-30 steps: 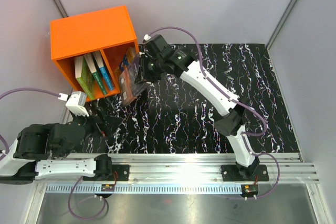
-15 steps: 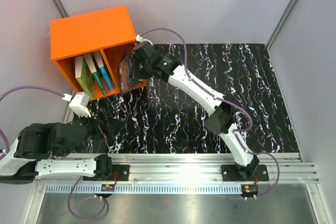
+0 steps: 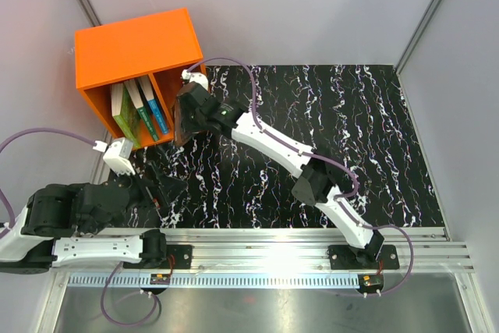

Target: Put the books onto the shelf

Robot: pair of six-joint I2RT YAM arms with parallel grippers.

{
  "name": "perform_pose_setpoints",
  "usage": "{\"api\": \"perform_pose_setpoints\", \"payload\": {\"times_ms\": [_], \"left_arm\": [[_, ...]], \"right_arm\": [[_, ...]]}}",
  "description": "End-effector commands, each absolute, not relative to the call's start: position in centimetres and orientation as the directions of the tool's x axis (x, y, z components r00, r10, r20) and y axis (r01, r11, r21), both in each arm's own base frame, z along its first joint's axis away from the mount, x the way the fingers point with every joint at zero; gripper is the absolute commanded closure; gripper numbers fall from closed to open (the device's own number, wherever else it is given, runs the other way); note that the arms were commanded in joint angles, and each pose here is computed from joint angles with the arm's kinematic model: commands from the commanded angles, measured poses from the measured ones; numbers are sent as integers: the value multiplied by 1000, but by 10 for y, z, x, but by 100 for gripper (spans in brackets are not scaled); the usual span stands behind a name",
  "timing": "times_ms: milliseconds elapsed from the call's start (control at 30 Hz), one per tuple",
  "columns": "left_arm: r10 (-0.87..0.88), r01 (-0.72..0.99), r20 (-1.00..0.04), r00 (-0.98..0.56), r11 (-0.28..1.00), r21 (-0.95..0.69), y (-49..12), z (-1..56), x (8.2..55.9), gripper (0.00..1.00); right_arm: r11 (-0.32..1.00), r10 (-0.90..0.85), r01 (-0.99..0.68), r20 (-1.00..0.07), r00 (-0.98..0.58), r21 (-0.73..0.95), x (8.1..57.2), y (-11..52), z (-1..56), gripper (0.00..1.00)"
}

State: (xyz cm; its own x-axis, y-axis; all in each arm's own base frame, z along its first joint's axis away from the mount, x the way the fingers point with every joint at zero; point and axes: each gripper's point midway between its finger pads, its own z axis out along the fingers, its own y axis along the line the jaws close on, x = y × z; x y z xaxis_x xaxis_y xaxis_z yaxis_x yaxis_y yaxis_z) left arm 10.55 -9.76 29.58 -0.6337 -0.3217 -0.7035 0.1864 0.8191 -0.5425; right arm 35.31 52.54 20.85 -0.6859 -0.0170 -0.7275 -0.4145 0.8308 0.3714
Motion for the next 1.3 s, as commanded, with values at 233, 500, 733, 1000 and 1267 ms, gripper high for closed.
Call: {"api": "perform_pose_setpoints", "payload": {"times_ms": [233, 500, 733, 1000, 1267], "left_arm": [[-256, 152, -725, -639, 882, -445, -62, 266, 103, 1], [-303, 129, -720, -624, 869, -477, -47, 259, 104, 1], [-335, 123, -717, -612, 855, -505, -40, 256, 105, 1], [-347, 117, -730, -589, 857, -501, -35, 255, 108, 1], [-336, 126, -729, -597, 858, -498, -35, 252, 107, 1]], "right_arm": [[806, 240, -380, -838, -491, 453, 344, 489, 361, 100], [868, 207, -262, -787, -581, 422, 321, 450, 325, 100], [838, 188, -331, -798, -573, 434, 314, 465, 354, 100], [785, 204, -380, -783, -587, 490, 300, 481, 369, 100], [805, 189, -422, -855, -483, 416, 326, 498, 363, 100]]}}
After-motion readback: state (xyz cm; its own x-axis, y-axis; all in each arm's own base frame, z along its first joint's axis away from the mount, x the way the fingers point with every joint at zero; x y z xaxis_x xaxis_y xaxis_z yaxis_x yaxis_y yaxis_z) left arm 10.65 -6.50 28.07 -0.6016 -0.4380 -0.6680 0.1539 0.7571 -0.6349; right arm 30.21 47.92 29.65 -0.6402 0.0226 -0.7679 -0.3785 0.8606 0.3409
